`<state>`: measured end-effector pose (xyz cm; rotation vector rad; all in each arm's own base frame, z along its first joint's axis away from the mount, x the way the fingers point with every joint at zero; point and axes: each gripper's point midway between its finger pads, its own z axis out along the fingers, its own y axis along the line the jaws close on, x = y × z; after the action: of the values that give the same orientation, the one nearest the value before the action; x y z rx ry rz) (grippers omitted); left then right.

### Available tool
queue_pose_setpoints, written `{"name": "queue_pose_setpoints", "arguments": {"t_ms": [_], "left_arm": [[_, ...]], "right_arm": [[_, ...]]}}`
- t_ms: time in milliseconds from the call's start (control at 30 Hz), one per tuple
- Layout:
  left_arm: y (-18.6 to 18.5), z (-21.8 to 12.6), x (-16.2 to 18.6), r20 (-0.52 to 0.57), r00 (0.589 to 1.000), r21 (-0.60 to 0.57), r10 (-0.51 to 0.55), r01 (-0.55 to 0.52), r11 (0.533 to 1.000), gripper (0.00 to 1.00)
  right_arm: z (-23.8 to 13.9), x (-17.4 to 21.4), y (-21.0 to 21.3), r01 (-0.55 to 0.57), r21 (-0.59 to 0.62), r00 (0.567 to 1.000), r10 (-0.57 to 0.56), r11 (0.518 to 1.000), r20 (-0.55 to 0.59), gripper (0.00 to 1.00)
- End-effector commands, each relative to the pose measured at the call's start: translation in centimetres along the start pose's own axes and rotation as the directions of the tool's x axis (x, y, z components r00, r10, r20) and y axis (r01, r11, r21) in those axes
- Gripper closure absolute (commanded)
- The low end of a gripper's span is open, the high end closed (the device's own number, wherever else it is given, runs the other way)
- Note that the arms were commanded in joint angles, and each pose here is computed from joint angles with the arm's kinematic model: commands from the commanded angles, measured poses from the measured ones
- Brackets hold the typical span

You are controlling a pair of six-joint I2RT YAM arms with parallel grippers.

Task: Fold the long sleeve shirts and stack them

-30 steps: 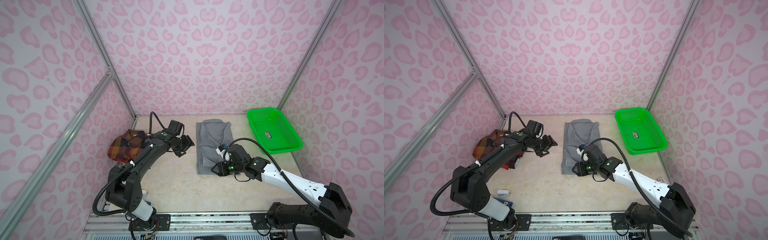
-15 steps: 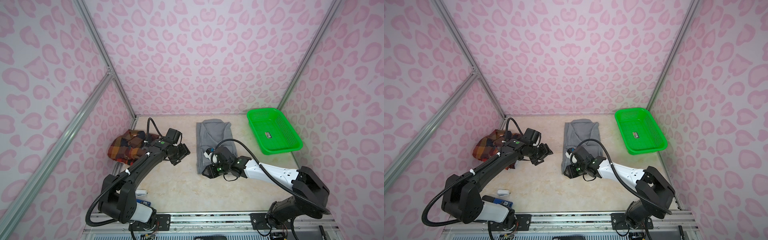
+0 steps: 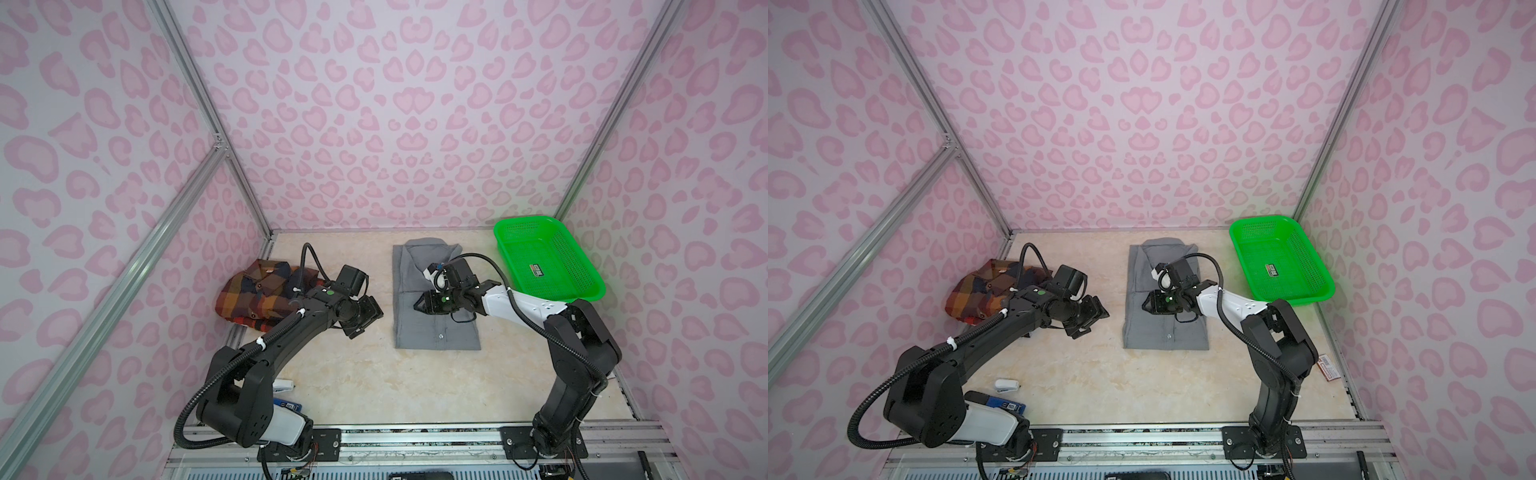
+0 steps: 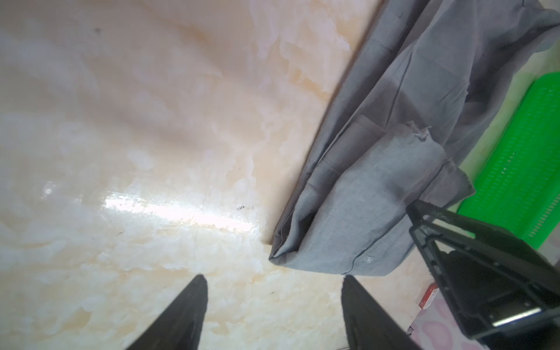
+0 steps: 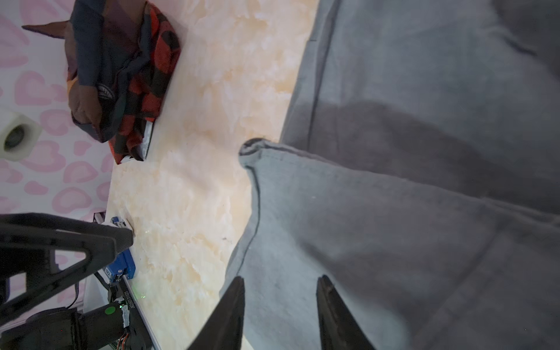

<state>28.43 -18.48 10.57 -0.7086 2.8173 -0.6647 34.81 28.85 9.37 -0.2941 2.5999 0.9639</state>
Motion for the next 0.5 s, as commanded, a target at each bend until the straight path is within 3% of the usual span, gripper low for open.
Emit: {"name": "queue_pose_setpoints", "arguments": {"t_ms": [0, 133, 233, 333, 467], "left_arm": [[-1.1, 0.8, 0.2, 0.004, 1.0, 0.031, 0.01, -0.01, 0.999, 0.28], [-3.4, 1.4, 0.6, -0.001, 0.998, 0.066, 0.059, -0.059, 0.996, 0.29], [-5.6, 1.7, 0.5, 0.004, 0.996, 0.092, 0.088, -0.088, 0.992, 0.29], [-8.2, 2.1, 0.4, 0.008, 0.994, 0.119, 0.113, -0.113, 0.986, 0.3], [-10.6, 3.4, 0.5, 0.011, 0.992, 0.133, 0.123, -0.123, 0.983, 0.3]], "right_arm": [[-1.5, -0.7, 1.1, 0.024, -0.032, 0.999, -0.023, 0.999, 0.031, 0.59], [-4.0, -1.1, 0.5, 0.005, 0.011, 0.993, -0.006, 1.0, 0.116, 0.58], [-4.5, -1.1, -3.6, -0.151, 0.03, 0.978, 0.145, 0.988, 0.147, 0.59], [-5.0, -1.9, -6.4, -0.269, -0.039, 0.944, 0.272, 0.962, 0.189, 0.61], [-4.7, -2.0, -8.7, -0.286, 0.038, 0.943, 0.274, 0.957, 0.189, 0.63]]}}
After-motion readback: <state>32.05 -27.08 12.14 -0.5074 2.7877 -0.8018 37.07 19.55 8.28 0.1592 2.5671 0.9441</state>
